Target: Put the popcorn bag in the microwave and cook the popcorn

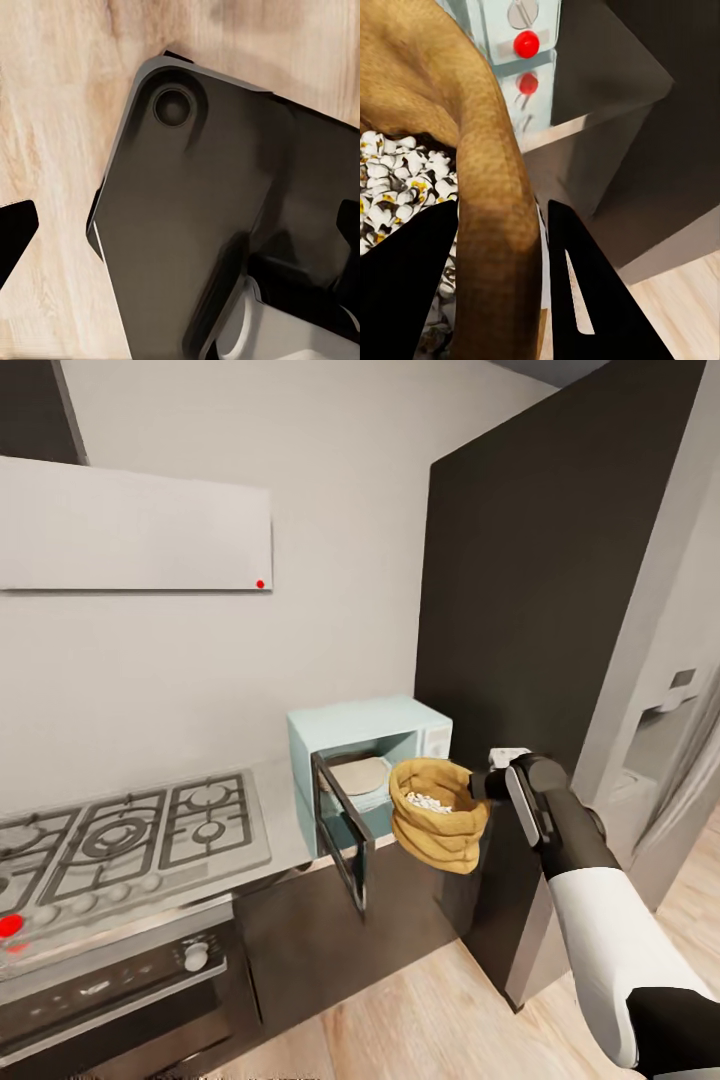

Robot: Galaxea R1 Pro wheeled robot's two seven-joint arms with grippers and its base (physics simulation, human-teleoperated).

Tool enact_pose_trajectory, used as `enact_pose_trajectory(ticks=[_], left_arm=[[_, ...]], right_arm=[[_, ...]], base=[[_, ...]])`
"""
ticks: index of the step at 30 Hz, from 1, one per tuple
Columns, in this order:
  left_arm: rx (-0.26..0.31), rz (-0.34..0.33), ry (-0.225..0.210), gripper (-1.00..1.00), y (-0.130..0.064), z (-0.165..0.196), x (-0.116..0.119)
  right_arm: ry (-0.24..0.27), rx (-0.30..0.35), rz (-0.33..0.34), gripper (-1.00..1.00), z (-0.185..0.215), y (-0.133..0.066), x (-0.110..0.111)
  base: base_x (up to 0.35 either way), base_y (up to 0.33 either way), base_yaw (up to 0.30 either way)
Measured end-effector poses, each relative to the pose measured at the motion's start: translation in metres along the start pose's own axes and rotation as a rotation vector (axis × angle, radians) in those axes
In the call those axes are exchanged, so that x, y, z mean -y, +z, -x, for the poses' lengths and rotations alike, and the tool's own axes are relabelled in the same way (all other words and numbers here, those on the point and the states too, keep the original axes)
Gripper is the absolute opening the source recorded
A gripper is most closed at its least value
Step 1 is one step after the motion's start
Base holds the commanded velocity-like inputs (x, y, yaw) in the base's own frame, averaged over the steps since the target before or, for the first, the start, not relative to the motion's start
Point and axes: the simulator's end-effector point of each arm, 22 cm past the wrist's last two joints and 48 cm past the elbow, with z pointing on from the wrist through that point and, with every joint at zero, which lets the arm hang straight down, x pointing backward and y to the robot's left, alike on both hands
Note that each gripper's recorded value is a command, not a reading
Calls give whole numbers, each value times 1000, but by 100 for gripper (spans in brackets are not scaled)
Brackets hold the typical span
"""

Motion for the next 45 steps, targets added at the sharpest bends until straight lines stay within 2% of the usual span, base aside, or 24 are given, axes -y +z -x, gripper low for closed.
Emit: enact_pose_trajectory(ticks=[12,25,34,45], left_arm=[[2,-2,-2,100,0,0,1],[3,14,-5,100,0,1,-2],[4,0,-7,100,0,2,0],[3,-1,-5,100,0,1,0]], right_arm=[[1,0,-1,-100,0,0,1],[-3,-17,-5,-100,-6,4,1],[-6,-31,-7,-100,-11,7,0],[-6,-30,-8,-100,-11,6,0]], base=[[0,0,256],[0,0,11],[3,0,0],[166,0,0]])
